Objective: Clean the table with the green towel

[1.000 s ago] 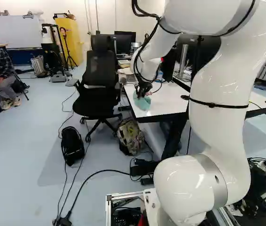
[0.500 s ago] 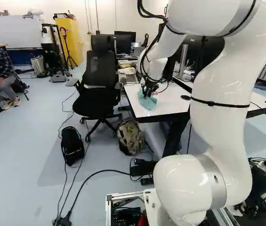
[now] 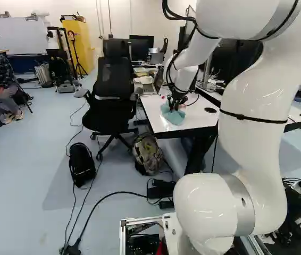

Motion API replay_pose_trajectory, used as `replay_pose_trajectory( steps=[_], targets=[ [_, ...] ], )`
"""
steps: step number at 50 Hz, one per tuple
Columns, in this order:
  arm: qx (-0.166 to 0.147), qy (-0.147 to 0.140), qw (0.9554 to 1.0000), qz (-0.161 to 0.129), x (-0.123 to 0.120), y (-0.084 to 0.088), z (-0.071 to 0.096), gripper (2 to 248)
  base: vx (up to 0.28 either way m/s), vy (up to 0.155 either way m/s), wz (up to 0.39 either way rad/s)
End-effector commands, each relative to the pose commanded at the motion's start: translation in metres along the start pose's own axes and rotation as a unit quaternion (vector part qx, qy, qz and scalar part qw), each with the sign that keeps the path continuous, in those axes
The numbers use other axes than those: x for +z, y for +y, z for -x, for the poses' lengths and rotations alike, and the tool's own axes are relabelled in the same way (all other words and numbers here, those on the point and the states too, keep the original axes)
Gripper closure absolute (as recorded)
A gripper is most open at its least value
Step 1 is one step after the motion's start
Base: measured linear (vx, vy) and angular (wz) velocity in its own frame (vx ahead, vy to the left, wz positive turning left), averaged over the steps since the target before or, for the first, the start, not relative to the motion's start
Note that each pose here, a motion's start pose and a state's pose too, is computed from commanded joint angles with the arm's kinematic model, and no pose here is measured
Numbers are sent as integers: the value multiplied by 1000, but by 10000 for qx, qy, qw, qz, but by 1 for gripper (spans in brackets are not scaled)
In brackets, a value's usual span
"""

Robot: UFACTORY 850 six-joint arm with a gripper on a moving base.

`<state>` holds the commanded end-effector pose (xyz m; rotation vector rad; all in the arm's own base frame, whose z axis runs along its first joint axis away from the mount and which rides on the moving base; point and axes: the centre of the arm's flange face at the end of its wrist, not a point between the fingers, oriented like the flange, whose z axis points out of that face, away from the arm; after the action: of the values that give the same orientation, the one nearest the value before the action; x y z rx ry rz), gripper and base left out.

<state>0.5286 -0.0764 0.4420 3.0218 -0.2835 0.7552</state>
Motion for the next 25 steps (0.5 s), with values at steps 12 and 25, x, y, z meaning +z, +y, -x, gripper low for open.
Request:
replay_pose_trajectory(
  steps=[12,25],
  targets=[
    [46,-45,10000,26,-11,6,19,214,0,0,0],
    [42,-89,9999,25,-23,6,42,214,0,0,0]
  ],
)
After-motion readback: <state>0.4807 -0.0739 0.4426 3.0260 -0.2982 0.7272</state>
